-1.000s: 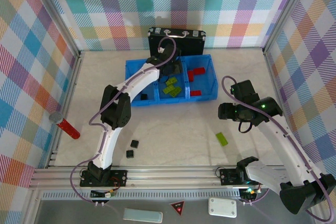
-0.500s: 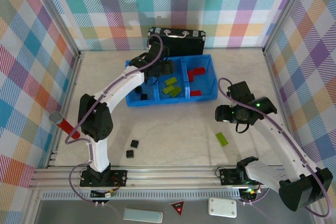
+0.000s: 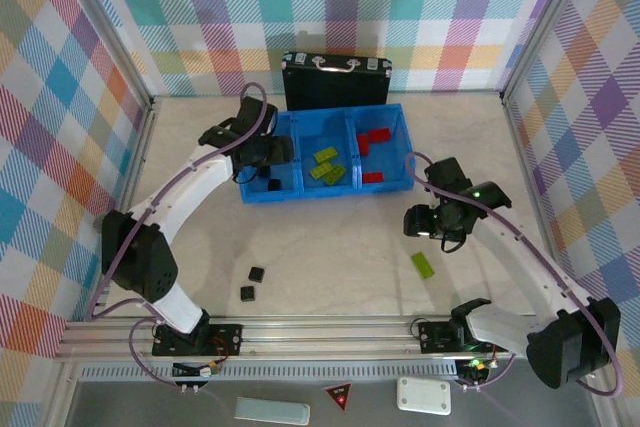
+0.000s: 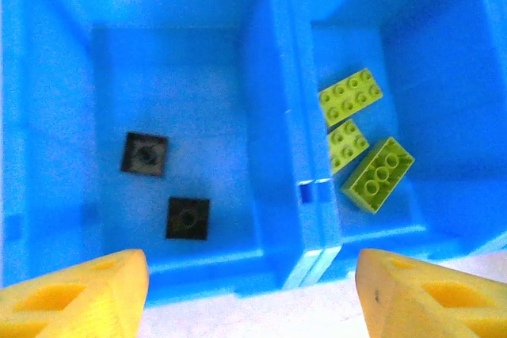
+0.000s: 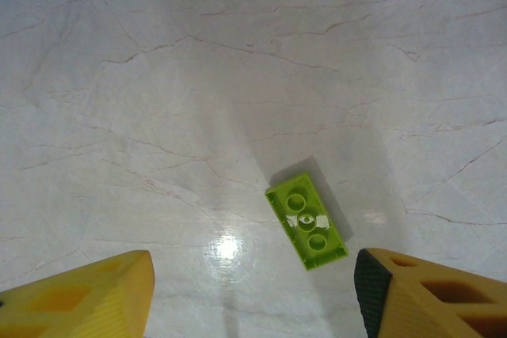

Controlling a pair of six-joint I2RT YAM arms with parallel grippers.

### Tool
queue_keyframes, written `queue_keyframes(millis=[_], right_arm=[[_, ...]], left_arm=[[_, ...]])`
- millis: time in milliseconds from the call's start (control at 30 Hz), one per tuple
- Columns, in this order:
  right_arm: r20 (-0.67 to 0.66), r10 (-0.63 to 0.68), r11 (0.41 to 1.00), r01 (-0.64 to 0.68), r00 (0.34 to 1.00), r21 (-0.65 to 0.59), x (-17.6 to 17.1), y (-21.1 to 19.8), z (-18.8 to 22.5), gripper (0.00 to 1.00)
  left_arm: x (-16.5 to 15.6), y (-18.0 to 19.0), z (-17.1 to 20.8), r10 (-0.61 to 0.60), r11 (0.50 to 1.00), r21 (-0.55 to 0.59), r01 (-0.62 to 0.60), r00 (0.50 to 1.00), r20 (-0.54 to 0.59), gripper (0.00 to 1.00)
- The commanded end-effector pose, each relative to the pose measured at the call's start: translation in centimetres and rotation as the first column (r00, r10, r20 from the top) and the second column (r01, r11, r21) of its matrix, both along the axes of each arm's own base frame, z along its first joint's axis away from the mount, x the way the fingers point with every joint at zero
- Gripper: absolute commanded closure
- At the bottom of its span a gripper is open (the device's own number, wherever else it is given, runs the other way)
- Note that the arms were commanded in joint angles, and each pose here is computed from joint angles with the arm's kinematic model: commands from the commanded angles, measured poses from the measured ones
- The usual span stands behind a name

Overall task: Sort the legos into containers by color
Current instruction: Pick up the lego from the bottom-right of the table.

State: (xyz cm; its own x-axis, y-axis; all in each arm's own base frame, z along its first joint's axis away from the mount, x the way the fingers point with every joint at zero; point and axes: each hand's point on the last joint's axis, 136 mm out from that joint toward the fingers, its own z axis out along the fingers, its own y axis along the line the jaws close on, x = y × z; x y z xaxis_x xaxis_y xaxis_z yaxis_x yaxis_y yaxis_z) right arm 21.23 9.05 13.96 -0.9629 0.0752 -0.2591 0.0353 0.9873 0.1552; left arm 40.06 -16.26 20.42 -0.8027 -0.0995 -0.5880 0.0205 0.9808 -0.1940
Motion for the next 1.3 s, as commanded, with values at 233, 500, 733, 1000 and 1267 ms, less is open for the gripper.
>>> queue_keyframes(millis=[233,500,733,1000,1267], right_arm=[[-0.119,-0.171,0.985,0.164,0.978,-0.061,0.0,-0.6,-5.2,0.31],[-0.168,-0.260,0.965,0.247,0.951,-0.091,-0.8,-1.1,-8.8,0.26],[-0.219,-0.272,0.962,0.259,0.937,-0.087,-1.9,-0.9,-10.9,0.25],[-0.259,-0.281,0.960,0.267,0.924,-0.087,-3.6,-0.6,-11.6,0.26],[-0.275,-0.263,0.965,0.247,0.925,-0.089,-5.1,0.3,-11.3,0.29]], left_arm=[[-3.7,6.1,2.1,-0.035,0.995,0.091,0.037,0.999,-0.021,0.29],[-3.6,7.5,0.6,-0.065,0.992,0.108,0.064,0.998,0.004,0.29],[-3.4,7.1,-0.3,-0.097,0.992,0.081,0.094,0.995,0.035,0.30],[-3.3,7.2,-1.3,-0.094,0.995,0.047,0.093,0.995,0.017,0.30],[-3.1,7.1,-1.5,-0.090,0.996,0.014,0.090,0.996,0.004,0.30]])
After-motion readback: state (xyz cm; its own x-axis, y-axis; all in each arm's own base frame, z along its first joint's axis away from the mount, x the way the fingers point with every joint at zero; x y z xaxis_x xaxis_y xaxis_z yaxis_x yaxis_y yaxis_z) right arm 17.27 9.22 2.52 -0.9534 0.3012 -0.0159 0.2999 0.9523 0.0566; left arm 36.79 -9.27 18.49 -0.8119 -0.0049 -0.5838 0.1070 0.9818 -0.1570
